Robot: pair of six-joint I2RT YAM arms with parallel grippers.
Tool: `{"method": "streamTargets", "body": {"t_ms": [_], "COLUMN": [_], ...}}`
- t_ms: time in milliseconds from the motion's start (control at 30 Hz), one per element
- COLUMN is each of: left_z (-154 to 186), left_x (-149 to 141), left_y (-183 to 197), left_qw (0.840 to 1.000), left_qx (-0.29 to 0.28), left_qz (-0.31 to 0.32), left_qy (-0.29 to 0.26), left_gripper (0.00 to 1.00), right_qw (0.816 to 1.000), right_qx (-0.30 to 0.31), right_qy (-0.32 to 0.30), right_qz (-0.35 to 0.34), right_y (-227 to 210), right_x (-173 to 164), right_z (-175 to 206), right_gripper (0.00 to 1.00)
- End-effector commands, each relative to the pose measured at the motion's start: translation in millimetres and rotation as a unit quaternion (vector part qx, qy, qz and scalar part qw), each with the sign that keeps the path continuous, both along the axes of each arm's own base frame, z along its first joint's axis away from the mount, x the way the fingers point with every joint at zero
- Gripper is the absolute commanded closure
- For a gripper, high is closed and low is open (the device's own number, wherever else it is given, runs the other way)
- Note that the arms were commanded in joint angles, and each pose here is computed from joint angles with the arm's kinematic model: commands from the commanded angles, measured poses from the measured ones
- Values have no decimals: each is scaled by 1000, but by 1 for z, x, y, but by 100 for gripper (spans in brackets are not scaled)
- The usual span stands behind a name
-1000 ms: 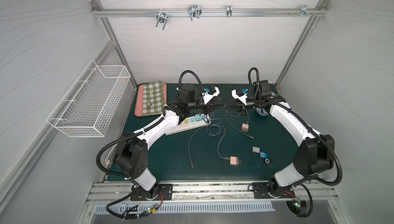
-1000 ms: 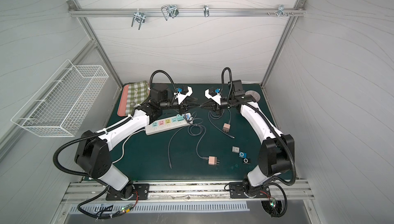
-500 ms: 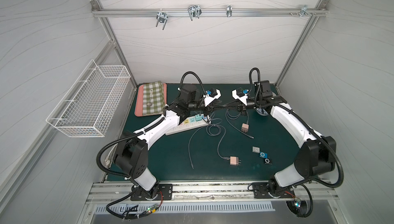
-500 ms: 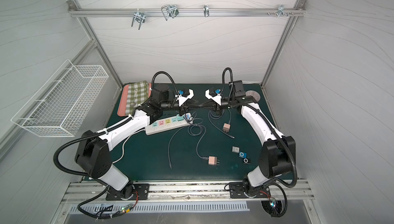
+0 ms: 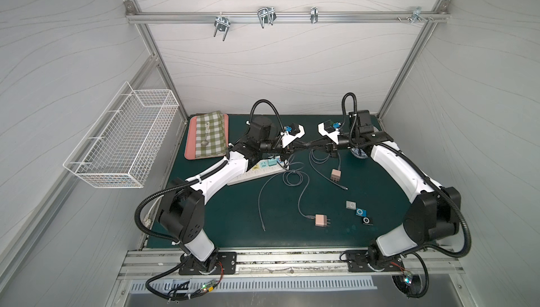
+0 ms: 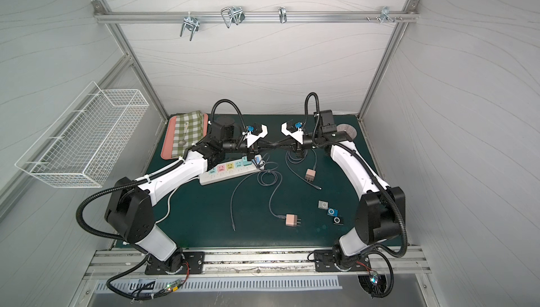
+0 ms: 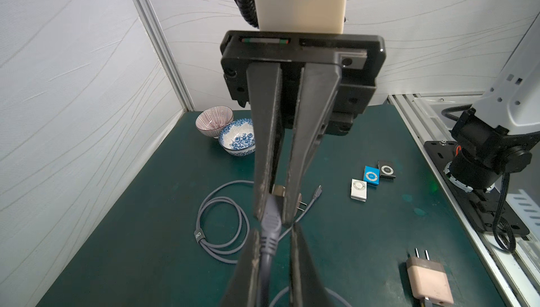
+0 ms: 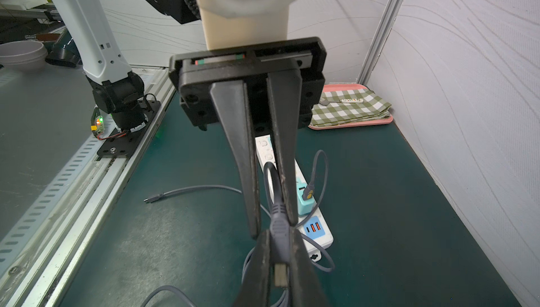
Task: Charge mp3
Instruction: Pick up the charging cable from the center of the board.
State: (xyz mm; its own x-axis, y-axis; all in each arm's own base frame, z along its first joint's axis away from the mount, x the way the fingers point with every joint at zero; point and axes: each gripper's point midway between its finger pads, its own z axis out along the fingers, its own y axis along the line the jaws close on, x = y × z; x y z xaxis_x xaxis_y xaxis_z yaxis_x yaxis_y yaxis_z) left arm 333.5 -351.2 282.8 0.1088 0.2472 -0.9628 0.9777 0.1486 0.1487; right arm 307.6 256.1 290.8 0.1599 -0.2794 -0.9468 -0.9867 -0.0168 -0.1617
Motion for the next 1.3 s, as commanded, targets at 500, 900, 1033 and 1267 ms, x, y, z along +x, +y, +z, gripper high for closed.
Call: {"method": "streamTargets", "body": {"t_ms": [500, 900, 1033, 1267], "left_z": [20, 16, 14, 8], "left_x": [-5, -6, -6, -5], "left_y": [-8, -6, -6, -6], "left_qw": [999, 999, 999, 999], "left_qx": [-23, -14, -9, 1], "left_qz": [-26, -23, -24, -22], "left_qy": [-36, -39, -40, -39], "left_gripper": [100, 100, 100, 100], "right_qw": [1000, 999, 999, 1000], "right_qx": [-1, -16, -15, 0], "right_qy": [-22, -24, -26, -20], "right_qz": [8, -21, -21, 6], "right_y": [-2, -17, -17, -9], "right_x": [-11, -5, -5, -14], "right_z": [4, -4, -2, 4], "right_gripper": [93, 73, 72, 71]}}
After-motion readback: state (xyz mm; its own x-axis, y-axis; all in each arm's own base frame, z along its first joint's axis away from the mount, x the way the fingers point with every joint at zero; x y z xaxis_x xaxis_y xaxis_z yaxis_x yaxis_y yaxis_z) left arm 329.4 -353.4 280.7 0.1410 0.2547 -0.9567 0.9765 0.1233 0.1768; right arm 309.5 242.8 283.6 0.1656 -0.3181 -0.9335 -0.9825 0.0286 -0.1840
